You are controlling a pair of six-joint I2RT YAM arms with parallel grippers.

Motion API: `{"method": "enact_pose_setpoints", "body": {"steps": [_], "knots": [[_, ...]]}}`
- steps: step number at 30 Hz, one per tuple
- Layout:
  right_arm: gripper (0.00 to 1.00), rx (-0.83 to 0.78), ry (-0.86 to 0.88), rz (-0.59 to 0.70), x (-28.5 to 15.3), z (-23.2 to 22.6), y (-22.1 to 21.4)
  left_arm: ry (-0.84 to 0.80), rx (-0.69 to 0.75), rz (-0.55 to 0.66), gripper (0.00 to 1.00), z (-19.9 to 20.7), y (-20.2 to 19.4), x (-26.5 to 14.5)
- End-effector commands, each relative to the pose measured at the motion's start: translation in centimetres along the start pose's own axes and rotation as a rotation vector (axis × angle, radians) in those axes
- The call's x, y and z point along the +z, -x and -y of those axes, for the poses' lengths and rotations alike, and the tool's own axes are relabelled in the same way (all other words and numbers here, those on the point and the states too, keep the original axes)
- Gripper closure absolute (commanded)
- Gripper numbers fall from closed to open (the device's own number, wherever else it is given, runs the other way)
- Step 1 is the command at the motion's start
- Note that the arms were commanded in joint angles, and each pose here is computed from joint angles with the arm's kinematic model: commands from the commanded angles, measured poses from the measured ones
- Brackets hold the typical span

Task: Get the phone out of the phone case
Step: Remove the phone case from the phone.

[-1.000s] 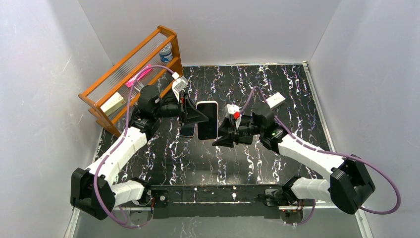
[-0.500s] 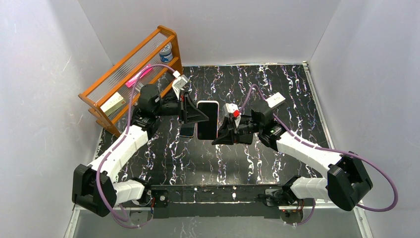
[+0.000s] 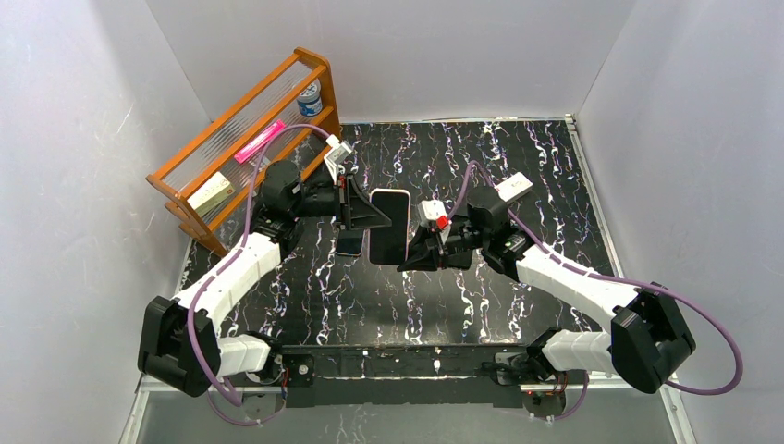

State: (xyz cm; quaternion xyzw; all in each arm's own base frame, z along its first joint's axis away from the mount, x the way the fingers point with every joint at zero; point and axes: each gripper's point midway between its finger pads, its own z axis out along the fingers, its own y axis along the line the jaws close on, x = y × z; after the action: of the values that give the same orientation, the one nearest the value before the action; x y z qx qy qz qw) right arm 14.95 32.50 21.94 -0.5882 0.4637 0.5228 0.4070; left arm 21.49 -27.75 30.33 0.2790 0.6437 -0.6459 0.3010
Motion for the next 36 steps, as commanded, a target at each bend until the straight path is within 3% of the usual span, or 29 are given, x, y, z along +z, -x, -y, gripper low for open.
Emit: {"method": "enact_pose_setpoints", "body": {"steps": [1, 7, 16, 36], "knots": [[0.99, -0.233, -0.024, 0.042, 0.2, 1.5, 3.6, -0.003, -0.045, 0.033, 1.00, 0.8, 0.9, 0.2], [0.99, -0.215, -0.103, 0.073, 0.1, 2.6, 4.2, 0.007, -0.061, 0.036, 1.00, 0.3, 0.7, 0.2], [0.93, -0.085, -0.330, 0.300, -1.6, 4.4, 7.5, 0.004, -0.071, 0.054, 1.00, 0.8, 0.2, 0.0], [0.83, 0.178, -0.353, 0.645, -3.8, 4.8, 11.5, 0.023, -0.189, 0.177, 1.00, 1.2, -0.9, -0.8]]}}
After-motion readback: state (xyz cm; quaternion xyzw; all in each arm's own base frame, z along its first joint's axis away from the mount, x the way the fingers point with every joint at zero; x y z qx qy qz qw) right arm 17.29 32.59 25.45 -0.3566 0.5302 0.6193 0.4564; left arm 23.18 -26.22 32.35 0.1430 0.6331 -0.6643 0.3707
